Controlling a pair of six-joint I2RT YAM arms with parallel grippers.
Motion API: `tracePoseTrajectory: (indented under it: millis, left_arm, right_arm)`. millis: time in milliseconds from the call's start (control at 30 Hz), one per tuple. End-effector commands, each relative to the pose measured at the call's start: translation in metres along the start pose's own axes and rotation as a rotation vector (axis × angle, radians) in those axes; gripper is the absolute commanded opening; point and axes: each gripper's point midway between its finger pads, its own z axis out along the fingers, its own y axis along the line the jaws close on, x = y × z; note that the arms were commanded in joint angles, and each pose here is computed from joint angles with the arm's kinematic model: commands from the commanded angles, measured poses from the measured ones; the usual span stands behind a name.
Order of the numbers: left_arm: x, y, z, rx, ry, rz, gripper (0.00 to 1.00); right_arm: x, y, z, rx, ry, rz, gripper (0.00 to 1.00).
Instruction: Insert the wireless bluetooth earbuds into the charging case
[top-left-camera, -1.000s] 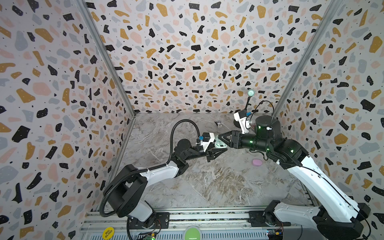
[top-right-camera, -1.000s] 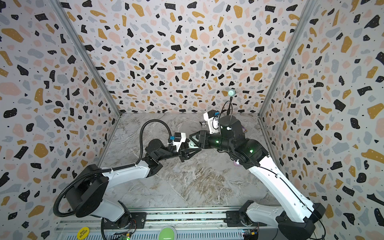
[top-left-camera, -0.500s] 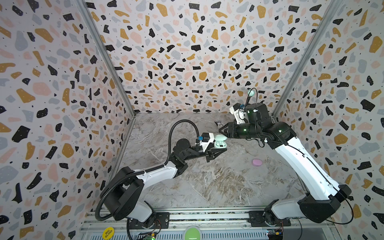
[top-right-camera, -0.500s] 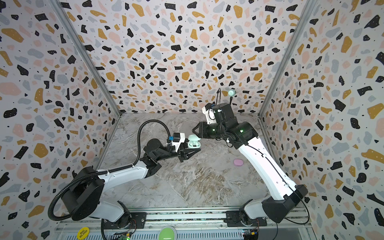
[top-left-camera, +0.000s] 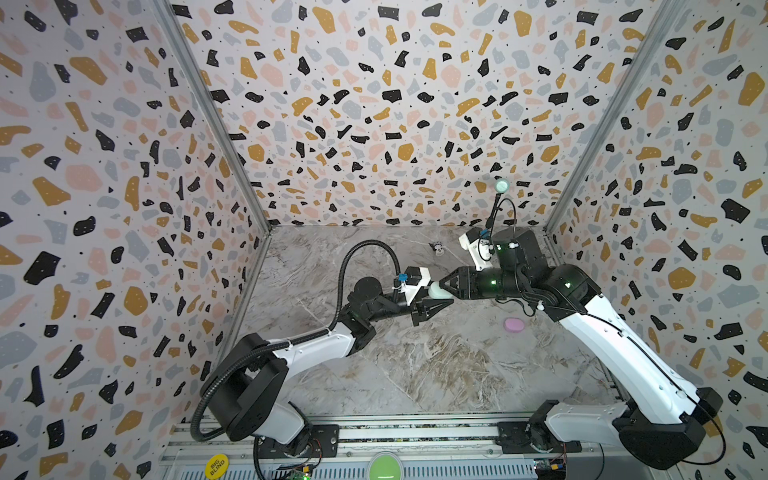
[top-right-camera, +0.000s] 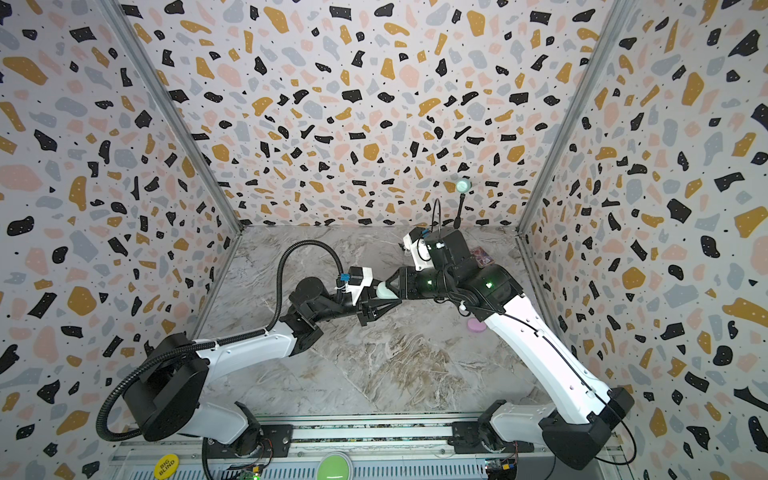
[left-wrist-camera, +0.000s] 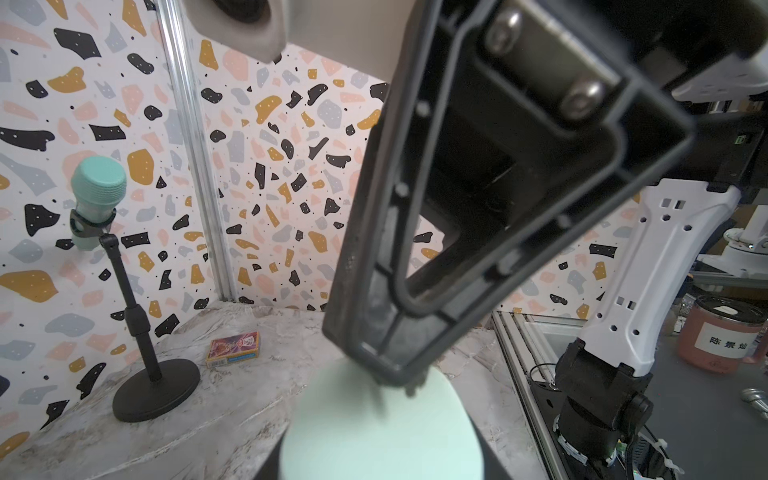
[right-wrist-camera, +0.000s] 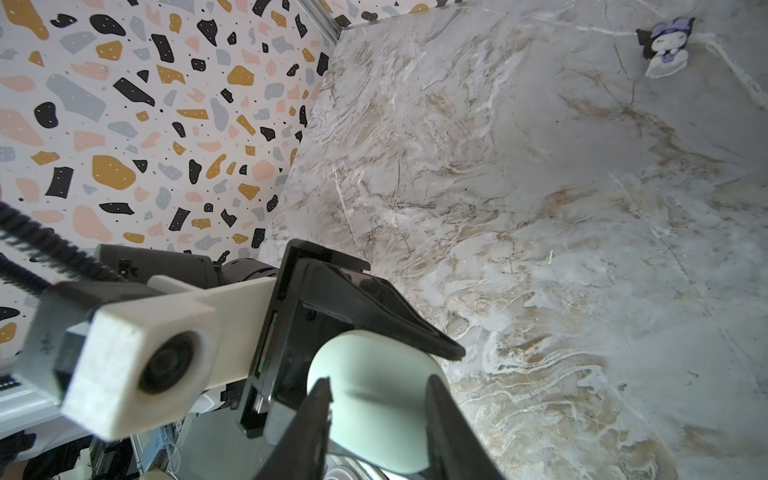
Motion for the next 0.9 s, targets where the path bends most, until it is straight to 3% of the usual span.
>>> tracePoseTrajectory:
  millis: [0, 133, 333, 633, 867]
  left_arm:
    - [-0.027, -0.006, 0.000, 0.015, -0.077, 0.082, 0.06]
    - [-0.024, -0.006, 0.000, 0.014, -0.073, 0.074, 0.06]
    - [-0.023, -0.005, -0.001, 0.012, -0.074, 0.070, 0.06]
    - [-0.025, -0.006, -0.001, 0.014, -0.077, 0.072, 0.06]
    - [-0.026, -0.006, -0.001, 0.015, -0.079, 0.073, 0.06]
  right_arm:
    - [0.003, -0.004, -0.006, 0.053, 0.025, 0.010, 0.59]
    - [0.000, -0.005, -0.006, 0.079, 0.038, 0.014, 0.74]
    - [0.002, -0.003, 0.004, 0.089, 0.066, 0.005, 0.81]
    - [0.005, 0.000, 0.015, 0.083, 0.082, 0.004, 0.81]
    - [0.008, -0.002, 0.021, 0.080, 0.084, 0.018, 0.69]
